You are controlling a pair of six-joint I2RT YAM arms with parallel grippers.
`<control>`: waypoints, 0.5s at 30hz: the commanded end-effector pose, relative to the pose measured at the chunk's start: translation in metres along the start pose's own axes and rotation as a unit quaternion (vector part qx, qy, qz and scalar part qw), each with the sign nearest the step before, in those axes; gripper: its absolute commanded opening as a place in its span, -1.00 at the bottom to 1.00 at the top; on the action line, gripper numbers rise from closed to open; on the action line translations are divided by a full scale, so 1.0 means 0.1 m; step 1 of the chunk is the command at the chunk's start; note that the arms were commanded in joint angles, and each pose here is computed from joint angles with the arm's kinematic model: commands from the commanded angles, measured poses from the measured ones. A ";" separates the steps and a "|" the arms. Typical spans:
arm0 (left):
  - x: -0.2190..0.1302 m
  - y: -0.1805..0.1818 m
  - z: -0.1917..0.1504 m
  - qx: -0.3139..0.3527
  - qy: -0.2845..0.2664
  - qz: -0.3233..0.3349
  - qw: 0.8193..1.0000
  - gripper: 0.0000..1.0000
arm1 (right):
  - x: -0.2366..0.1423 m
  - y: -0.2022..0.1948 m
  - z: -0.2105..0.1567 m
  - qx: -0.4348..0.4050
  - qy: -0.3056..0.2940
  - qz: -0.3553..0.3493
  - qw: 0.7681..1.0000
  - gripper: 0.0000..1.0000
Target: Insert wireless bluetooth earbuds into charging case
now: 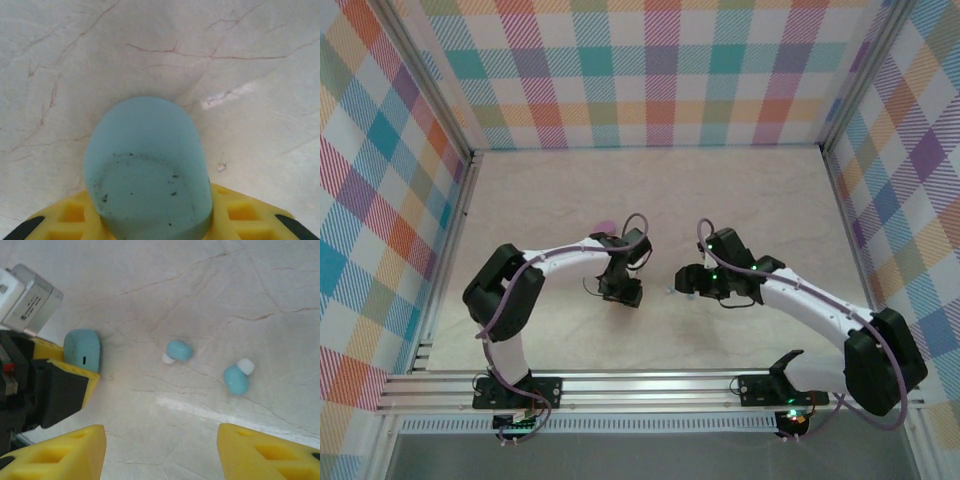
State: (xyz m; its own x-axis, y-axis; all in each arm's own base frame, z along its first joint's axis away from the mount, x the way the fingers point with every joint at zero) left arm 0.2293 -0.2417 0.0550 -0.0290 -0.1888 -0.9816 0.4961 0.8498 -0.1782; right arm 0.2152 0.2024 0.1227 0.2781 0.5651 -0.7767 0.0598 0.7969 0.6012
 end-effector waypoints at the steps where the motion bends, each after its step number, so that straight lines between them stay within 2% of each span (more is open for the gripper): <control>1: -0.36 -0.19 0.12 0.013 -0.062 -0.134 0.989 -0.33 | -0.27 0.41 0.09 -0.114 -0.057 0.118 0.985 0.24; 2: -0.48 -0.23 0.15 0.015 -0.076 -0.171 0.982 -0.33 | -0.36 0.48 0.08 -0.163 -0.079 0.142 0.973 0.25; 4: -0.81 -0.30 0.21 0.031 -0.107 -0.240 0.964 -0.33 | -0.55 0.54 0.02 -0.295 -0.135 0.169 0.931 0.29; 5: -0.95 -0.34 0.22 0.043 -0.117 -0.265 0.956 -0.33 | -0.62 0.57 -0.03 -0.353 -0.154 0.183 0.905 0.35; 7: -1.26 -0.41 0.23 0.076 -0.137 -0.309 0.938 -0.34 | -0.76 0.67 -0.13 -0.481 -0.187 0.205 0.831 0.48; 9: -1.47 -0.45 0.21 0.096 -0.144 -0.336 0.926 -0.37 | -0.84 0.77 -0.14 -0.556 -0.199 0.205 0.781 0.54; 11: -1.62 -0.48 0.20 0.100 -0.145 -0.358 0.917 -0.38 | -0.83 0.87 -0.08 -0.586 -0.189 0.196 0.763 0.56; 14: -1.75 -0.50 0.25 0.075 -0.151 -0.388 0.906 -0.38 | -0.75 1.04 0.00 -0.578 -0.183 0.216 0.765 0.57; 15: -1.79 -0.52 0.27 0.068 -0.156 -0.401 0.900 -0.40 | -0.69 1.09 -0.03 -0.582 -0.185 0.237 0.756 0.59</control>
State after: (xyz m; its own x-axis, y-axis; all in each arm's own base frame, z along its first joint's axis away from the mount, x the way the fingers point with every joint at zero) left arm 0.2446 -0.2643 0.2227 -0.1126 -0.8099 -0.5757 0.5844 0.4146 -0.6976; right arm 0.2029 0.2334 0.2308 0.3404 0.8680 -0.3616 -0.8882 0.4230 0.1795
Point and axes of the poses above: each hand's point on the last joint's axis, 136 mm out from that joint toward the fingers, its own x axis out along the fingers, its own y axis along the line the jaws close on, z = x × y, the point moved 3 cm from there along -x, back along the fingers, and after that the axes turned 12 degrees about x, right-handed, at the moved point
